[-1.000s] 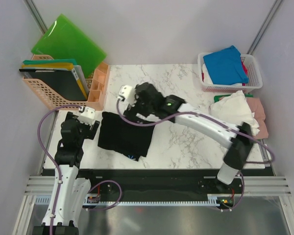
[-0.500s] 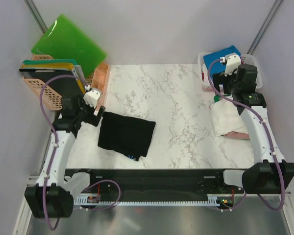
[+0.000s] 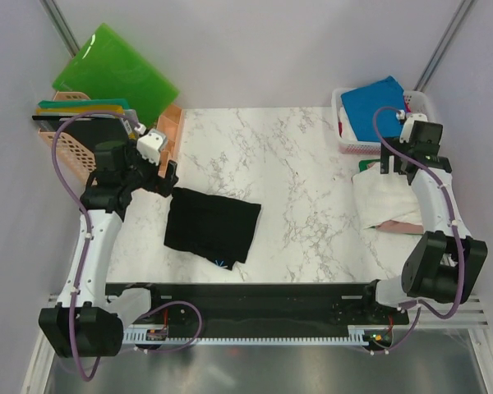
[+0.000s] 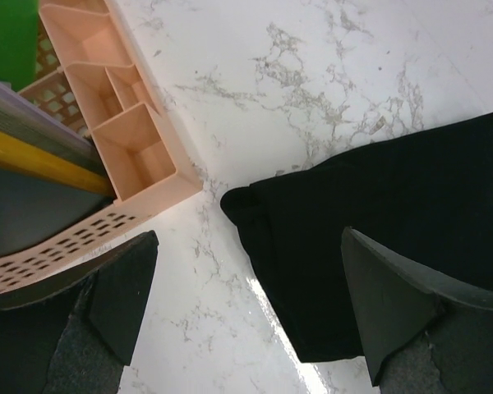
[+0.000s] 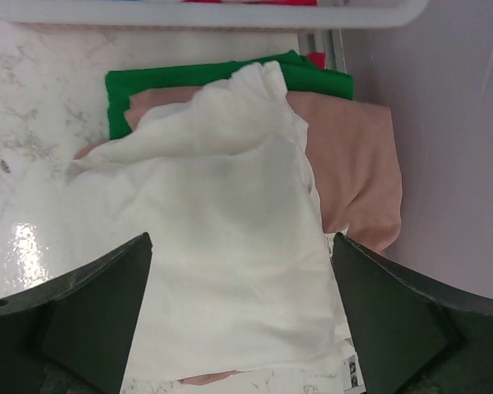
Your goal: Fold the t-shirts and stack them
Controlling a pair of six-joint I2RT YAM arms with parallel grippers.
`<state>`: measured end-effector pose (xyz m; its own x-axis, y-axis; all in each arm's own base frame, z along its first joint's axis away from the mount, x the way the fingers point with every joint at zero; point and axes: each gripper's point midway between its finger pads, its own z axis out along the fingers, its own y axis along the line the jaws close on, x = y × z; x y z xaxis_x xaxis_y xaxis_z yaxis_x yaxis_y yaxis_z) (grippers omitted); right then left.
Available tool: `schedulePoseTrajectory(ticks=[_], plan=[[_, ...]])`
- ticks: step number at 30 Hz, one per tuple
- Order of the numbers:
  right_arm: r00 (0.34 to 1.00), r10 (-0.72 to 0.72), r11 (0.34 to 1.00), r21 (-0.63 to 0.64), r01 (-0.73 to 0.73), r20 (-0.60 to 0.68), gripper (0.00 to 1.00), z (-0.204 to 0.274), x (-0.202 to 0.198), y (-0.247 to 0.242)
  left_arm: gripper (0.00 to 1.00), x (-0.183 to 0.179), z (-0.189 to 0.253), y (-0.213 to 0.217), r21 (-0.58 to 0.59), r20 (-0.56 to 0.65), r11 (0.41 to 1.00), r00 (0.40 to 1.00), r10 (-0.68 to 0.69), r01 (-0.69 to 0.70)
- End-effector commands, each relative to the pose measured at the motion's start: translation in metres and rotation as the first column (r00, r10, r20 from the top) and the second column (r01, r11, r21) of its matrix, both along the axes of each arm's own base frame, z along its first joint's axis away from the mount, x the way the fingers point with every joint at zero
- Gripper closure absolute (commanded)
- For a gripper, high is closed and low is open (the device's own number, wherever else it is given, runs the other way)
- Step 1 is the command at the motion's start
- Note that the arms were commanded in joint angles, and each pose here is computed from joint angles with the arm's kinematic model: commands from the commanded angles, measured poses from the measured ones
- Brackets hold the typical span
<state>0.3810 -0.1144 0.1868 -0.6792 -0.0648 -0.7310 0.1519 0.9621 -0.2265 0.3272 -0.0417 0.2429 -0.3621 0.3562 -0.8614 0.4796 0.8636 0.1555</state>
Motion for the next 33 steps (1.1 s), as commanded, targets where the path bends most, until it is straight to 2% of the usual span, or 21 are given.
schedulePoseTrajectory(ticks=[1, 4, 12, 20, 22, 27, 28, 29, 30, 33], plan=[[0.991, -0.130, 0.990, 0.052, 0.130, -0.016, 0.02, -0.022, -0.009, -0.036, 0.00, -0.002, -0.002, 0.015, 0.083, 0.052, 0.996, 0.998, 0.030, -0.034], [0.989, -0.142, 0.984, 0.103, 0.145, -0.035, 0.02, -0.035, -0.015, -0.044, 0.00, -0.005, -0.001, 0.018, 0.078, 0.059, 0.996, 0.997, 0.047, -0.051], [0.991, -0.113, 0.990, 0.081, 0.119, -0.069, 0.02, -0.041, -0.007, -0.049, 0.00, 0.000, 0.000, 0.012, 0.018, 0.047, 0.998, 0.997, 0.058, -0.059], [0.999, -0.026, 0.987, 0.159, 0.022, 0.023, 0.02, -0.012, -0.009, -0.022, 0.00, 0.004, -0.012, 0.012, 0.018, 0.027, 0.998, 0.998, 0.064, -0.065], [1.000, -0.025, 0.984, 0.176, 0.026, -0.012, 0.02, -0.022, -0.012, -0.021, 0.00, 0.005, -0.018, 0.012, 0.020, 0.013, 0.998, 0.998, 0.062, -0.062], [0.992, -0.094, 0.988, 0.117, 0.103, -0.082, 0.02, -0.046, -0.015, -0.044, 0.00, 0.007, -0.021, 0.011, 0.015, -0.001, 0.999, 0.999, 0.052, -0.052], [0.992, -0.095, 0.986, 0.128, 0.105, -0.085, 0.03, -0.048, -0.016, -0.046, 0.00, 0.007, -0.021, 0.011, 0.020, 0.000, 0.999, 0.999, 0.049, -0.049], [0.990, -0.115, 0.982, 0.142, 0.126, -0.083, 0.10, -0.049, -0.019, -0.052, 0.00, 0.007, -0.022, 0.012, 0.025, -0.007, 0.998, 0.999, 0.051, -0.051], [0.989, -0.123, 0.979, 0.154, 0.134, -0.082, 0.12, -0.050, -0.022, -0.054, 0.00, 0.007, -0.023, 0.013, 0.031, -0.008, 0.998, 0.999, 0.053, -0.053], [0.991, -0.122, 0.966, 0.222, 0.133, -0.061, 0.12, -0.050, -0.028, -0.054, 0.00, 0.008, -0.027, 0.015, 0.050, -0.021, 0.997, 0.998, 0.056, -0.054]])
